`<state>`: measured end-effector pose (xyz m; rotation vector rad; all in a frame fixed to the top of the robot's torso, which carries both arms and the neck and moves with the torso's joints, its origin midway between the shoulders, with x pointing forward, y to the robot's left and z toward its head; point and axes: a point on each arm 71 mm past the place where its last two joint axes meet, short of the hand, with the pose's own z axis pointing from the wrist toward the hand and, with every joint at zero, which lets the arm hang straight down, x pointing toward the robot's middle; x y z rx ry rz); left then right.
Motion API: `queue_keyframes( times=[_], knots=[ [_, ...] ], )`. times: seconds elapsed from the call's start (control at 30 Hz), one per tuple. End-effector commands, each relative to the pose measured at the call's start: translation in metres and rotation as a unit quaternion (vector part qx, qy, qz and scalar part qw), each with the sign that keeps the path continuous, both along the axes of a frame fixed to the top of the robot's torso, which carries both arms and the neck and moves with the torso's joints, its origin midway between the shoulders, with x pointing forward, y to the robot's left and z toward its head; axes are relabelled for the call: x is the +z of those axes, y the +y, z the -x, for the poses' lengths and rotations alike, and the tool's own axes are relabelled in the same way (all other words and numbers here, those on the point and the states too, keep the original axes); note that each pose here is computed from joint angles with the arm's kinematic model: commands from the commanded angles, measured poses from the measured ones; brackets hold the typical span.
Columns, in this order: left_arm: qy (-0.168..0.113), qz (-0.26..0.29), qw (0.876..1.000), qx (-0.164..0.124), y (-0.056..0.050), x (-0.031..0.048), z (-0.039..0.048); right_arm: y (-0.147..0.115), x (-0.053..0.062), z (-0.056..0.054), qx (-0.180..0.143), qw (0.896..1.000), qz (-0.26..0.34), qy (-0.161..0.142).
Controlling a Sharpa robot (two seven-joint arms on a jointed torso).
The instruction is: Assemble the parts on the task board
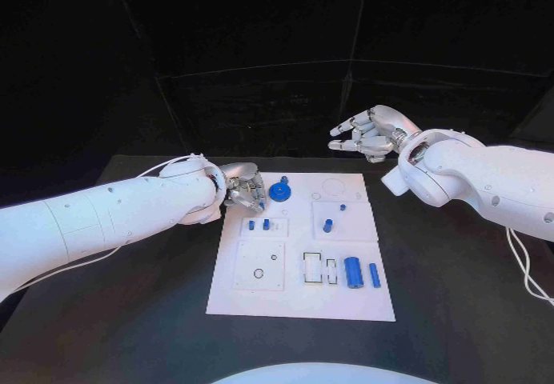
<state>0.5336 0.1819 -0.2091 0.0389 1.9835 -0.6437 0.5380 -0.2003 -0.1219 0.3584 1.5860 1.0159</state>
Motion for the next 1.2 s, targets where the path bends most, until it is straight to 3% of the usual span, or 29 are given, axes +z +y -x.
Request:
queue_keyframes(
  times=[0.03, 1.2],
  knots=[
    [0.008, -0.002, 1.0, -0.003, -0.0017, -0.0005, -0.0001, 0.0018, 0.0018, 0.0004, 0.004, 1.0, -0.003, -0.004],
    [0.028, -0.019, 0.999, 0.0, -0.0055, -0.0046, -0.0009, 0.0032, 0.0017, 0.0, 0.005, 1.0, -0.003, -0.003]
  ],
)
